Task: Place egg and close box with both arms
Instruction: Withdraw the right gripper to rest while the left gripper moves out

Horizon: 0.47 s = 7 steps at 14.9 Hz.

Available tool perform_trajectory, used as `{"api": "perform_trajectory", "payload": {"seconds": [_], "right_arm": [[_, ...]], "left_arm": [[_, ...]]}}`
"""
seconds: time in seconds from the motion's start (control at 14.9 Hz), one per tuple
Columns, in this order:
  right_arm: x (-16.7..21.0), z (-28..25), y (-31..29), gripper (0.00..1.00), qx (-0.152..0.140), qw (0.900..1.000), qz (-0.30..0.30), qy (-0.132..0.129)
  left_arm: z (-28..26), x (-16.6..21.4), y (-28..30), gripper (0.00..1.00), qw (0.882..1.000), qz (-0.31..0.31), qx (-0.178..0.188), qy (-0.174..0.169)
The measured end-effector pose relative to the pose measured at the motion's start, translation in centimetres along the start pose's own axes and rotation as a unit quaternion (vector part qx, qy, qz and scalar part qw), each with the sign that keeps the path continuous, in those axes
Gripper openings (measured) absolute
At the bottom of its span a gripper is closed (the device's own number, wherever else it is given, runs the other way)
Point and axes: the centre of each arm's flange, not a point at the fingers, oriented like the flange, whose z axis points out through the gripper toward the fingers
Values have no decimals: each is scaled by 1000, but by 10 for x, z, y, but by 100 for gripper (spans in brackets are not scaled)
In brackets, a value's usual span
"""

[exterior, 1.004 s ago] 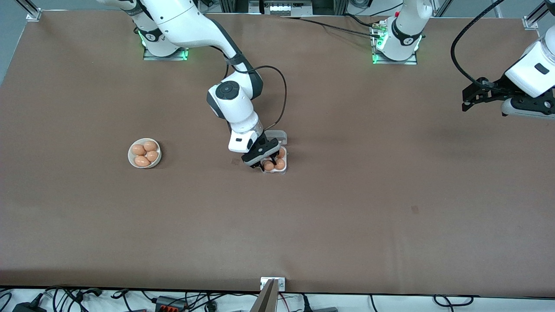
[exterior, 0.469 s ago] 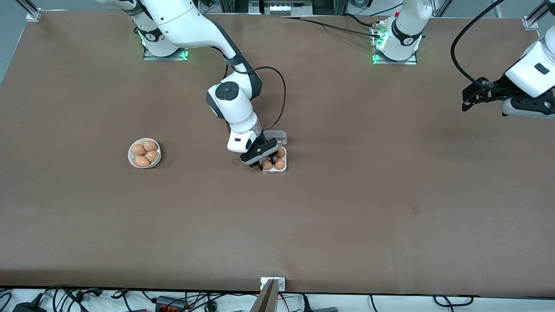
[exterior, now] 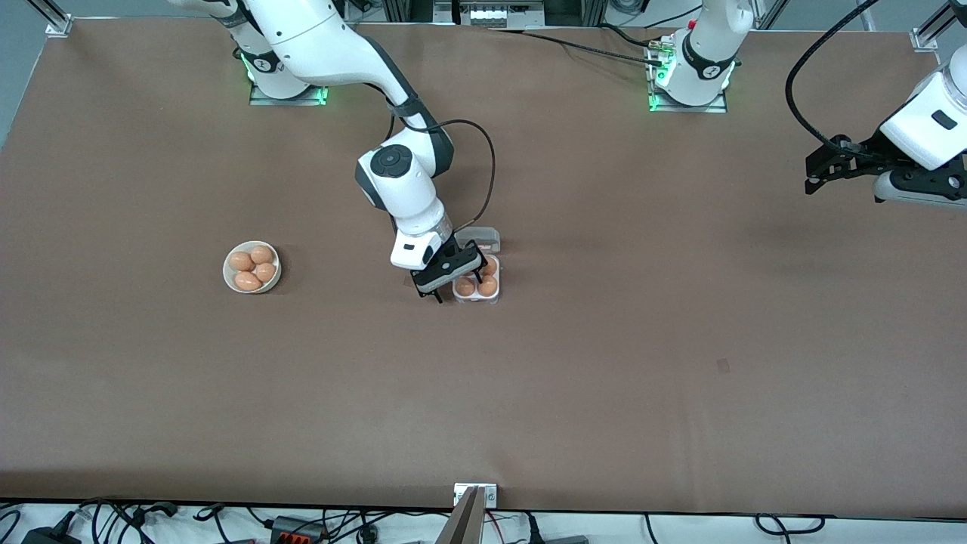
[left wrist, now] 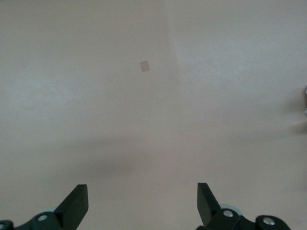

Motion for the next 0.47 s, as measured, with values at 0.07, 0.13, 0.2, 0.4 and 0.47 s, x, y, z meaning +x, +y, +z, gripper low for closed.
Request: {"api": "perform_trajectory", "payload": {"seconds": [0.07,0.13,0.2,0.4,0.47], "right_arm": [[9,-9,8,100,-3,1000,6,3],[19,-20,17,100,-6,1000,14,0],[28,-33,26,100,-10,1000,22,-7],[57,-86,57,100,-23,998,48,-43],[66,-106,68,100,-27,996,57,-57]], "left_arm": [[0,0,0,100,1000,0,0,0],[0,0,0,100,1000,0,0,0],[0,0,0,100,1000,0,0,-1],[3,1,0,100,1000,0,0,-4],[4,0,1,100,1000,1,-1,-10]]}}
